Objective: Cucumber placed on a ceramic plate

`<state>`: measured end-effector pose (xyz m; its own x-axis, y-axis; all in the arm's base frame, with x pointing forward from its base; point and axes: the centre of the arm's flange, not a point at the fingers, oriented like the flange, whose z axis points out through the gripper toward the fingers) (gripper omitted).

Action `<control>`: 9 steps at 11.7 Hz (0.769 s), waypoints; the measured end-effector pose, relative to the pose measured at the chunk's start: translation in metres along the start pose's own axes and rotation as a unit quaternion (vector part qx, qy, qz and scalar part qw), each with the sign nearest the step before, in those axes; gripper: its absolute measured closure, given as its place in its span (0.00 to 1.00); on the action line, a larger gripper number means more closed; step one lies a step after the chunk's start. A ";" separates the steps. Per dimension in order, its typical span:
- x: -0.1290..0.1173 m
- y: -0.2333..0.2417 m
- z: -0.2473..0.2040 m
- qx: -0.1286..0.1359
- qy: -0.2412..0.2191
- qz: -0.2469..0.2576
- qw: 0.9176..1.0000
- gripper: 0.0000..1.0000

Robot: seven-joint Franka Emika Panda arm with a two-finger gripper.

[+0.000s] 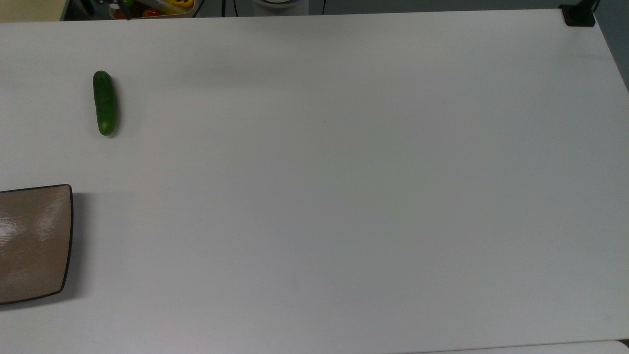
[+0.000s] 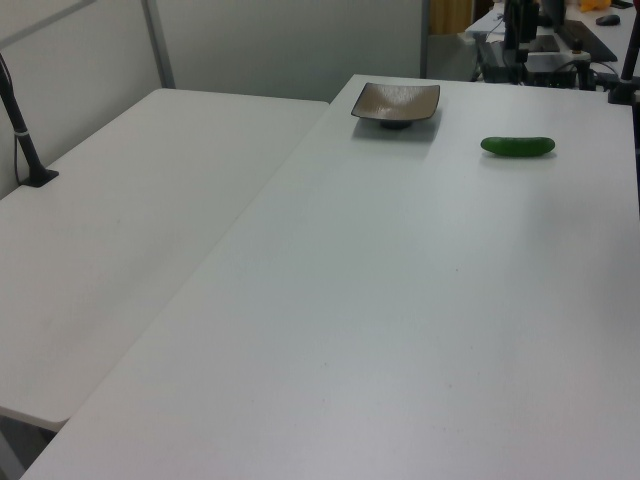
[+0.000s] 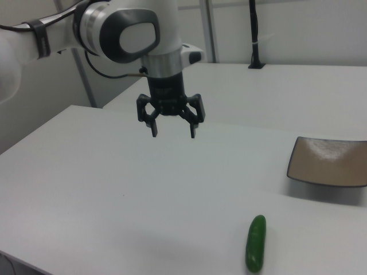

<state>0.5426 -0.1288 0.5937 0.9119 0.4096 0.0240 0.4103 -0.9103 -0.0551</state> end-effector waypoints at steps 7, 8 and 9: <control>-0.059 0.098 0.033 -0.021 0.013 0.017 1.000 0.00; -0.057 0.108 0.045 -0.025 0.014 0.021 0.999 0.00; -0.054 0.118 0.061 -0.031 0.015 0.025 0.999 0.00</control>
<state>0.5418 -0.2550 0.5247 0.9308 0.3617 0.0533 0.3620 -0.9322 0.0045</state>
